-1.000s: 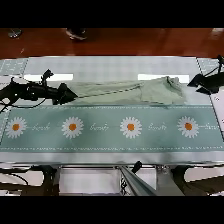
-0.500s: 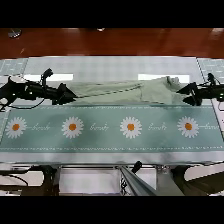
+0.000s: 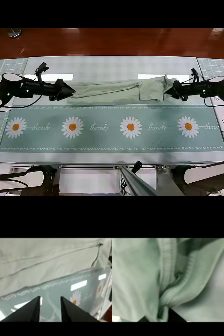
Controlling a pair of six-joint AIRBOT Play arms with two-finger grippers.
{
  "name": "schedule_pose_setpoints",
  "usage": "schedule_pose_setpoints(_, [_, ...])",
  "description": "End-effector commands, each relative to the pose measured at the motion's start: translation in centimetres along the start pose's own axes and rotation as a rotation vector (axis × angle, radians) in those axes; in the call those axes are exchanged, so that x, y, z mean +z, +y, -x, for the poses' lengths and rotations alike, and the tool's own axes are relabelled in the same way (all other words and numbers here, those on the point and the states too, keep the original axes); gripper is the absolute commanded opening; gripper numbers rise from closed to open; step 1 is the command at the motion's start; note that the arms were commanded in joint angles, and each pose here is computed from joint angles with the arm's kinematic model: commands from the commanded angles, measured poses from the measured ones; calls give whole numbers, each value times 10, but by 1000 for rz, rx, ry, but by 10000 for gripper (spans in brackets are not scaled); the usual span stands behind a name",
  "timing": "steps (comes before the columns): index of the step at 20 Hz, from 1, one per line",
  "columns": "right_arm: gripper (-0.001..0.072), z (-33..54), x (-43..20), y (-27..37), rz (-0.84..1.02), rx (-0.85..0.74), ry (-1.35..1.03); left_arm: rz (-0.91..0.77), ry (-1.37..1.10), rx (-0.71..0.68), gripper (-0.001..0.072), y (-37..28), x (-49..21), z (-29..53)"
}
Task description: Fold the shirts.
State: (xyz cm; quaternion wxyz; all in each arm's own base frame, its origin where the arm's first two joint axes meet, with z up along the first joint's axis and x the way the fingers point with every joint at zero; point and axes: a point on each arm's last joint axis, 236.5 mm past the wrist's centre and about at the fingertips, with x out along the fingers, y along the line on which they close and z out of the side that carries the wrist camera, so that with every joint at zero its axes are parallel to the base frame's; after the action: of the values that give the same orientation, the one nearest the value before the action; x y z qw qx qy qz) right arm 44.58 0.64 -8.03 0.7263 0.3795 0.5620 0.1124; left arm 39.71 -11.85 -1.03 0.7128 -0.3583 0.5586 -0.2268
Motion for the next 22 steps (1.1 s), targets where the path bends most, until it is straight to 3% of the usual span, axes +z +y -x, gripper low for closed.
schedule_pose_setpoints(1, [29,36,9,61,131,50,-94,-64,-112,18,307,-19,19,10])
schedule_pose_setpoints(4, [29,89,4,109,275,36,-199,-113,-116,16,306,-46,11,-10])
schedule_pose_setpoints(6, [29,114,-20,135,341,27,-196,-160,-88,13,147,-66,-3,-36])
schedule_pose_setpoints(8, [29,134,-48,147,401,-27,-172,-237,-101,11,115,-93,-17,-65])
schedule_pose_setpoints(10, [29,150,-70,141,424,-161,-162,-274,-130,-9,27,-126,-33,-92])
schedule_pose_setpoints(15, [29,183,-106,154,479,-323,-231,-392,-182,-68,27,-194,-91,-145])
schedule_pose_setpoints(22, [29,199,-146,168,465,-324,-222,-219,41,-61,27,-189,-207,-220])
